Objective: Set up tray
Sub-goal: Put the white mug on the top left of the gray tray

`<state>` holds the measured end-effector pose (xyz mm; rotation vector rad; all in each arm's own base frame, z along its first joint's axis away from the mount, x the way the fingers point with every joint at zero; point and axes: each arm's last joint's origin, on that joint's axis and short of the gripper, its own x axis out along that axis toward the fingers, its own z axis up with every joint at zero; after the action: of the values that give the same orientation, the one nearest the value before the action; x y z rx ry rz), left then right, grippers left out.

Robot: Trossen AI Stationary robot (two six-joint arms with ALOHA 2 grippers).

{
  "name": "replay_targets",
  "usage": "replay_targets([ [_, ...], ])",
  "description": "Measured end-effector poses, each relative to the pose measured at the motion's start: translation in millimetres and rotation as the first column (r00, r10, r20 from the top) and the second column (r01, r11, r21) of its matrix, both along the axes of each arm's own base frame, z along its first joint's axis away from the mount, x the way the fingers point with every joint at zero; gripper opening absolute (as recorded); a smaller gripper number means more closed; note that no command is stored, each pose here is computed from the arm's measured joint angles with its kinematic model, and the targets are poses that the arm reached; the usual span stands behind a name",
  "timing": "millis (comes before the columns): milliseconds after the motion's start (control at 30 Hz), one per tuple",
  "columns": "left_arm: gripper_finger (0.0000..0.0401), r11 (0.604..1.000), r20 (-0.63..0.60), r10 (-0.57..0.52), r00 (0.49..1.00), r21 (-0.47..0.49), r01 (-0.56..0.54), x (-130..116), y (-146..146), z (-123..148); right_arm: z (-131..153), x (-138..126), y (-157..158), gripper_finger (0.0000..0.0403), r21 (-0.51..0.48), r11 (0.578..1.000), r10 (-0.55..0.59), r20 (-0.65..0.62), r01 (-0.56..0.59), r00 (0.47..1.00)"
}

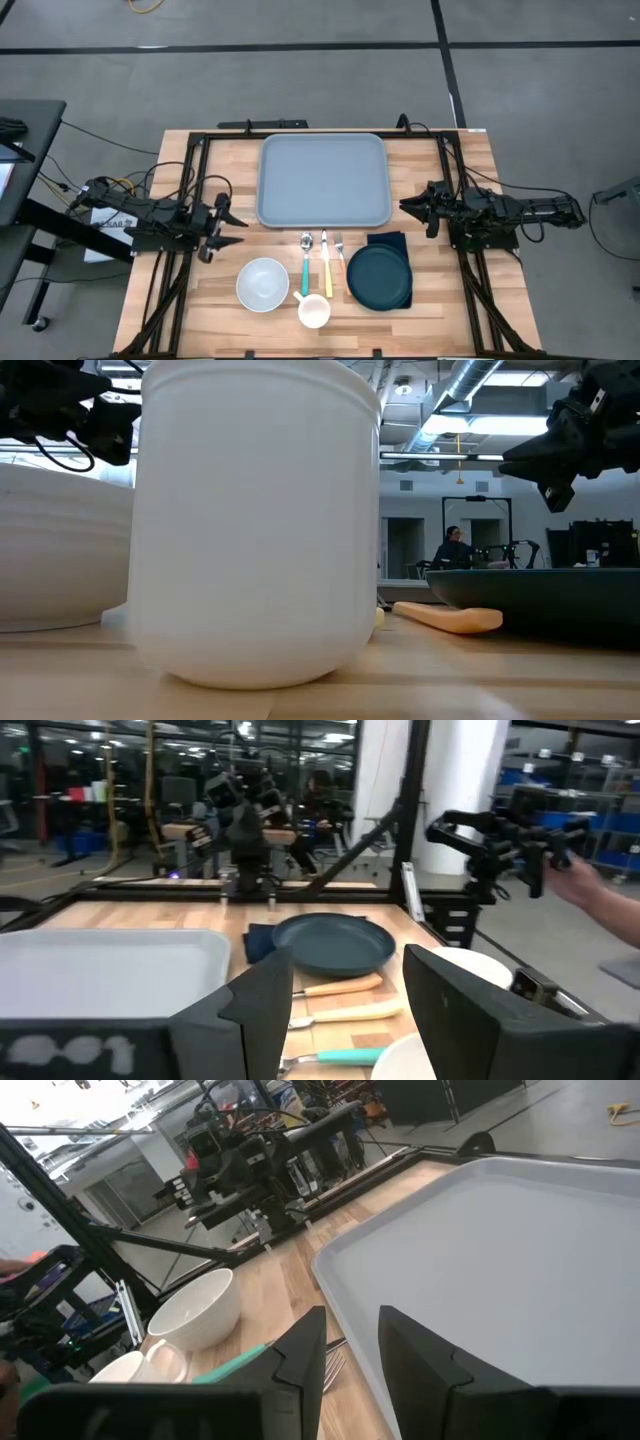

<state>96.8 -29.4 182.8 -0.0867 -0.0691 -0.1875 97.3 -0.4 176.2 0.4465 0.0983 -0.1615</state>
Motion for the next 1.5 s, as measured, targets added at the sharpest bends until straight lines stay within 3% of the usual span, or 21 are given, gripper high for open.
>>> replay_targets([
  [333,0.018,0.998,0.002,0.04,0.999,-0.057,-0.04,-1,2,9,0,0,0,0.0087,0.0,1.0,-0.001,0.0,0.001,1.0],
  [567,0.018,0.994,0.035,0.095,0.995,0.057,-0.097,-4,4,45,1,0,-1,0.0087,-0.006,0.999,-0.05,0.01,0.05,0.999],
  [667,0.018,0.989,-0.013,0.1,0.995,0.11,-0.098,-1,3,60,-2,0,-2,0.0087,-0.012,0.996,-0.083,0.001,0.083,0.997],
  [767,0.018,0.986,-0.094,0.102,0.99,0.141,-0.088,8,0,75,-2,0,-1,0.0087,-0.098,0.995,-0.009,-0.015,0.007,1.0],
  [900,0.018,0.987,-0.245,0.101,0.964,0.143,-0.067,28,-7,88,2,1,7,0.0087,-0.278,0.93,0.249,-0.001,-0.24,0.968],
  [1000,0.018,0.989,-0.351,0.108,0.93,0.135,-0.064,48,-14,102,8,1,10,0.0087,-0.368,0.865,0.382,0.043,-0.34,0.923],
  [1167,0.018,0.99,-0.482,0.076,0.873,0.139,-0.009,87,-29,120,13,1,11,0.0087,-0.412,0.845,0.407,0.086,-0.339,0.909],
  [1400,0.018,0.986,-0.62,0.087,0.779,0.165,0.022,142,-49,132,21,0,11,0.0087,-0.391,0.868,0.396,0.172,-0.306,0.902],
  [1500,0.018,0.988,-0.641,0.057,0.765,0.145,0.047,165,-58,134,20,0,11,0.0087,-0.401,0.862,0.401,0.163,-0.311,0.901],
])
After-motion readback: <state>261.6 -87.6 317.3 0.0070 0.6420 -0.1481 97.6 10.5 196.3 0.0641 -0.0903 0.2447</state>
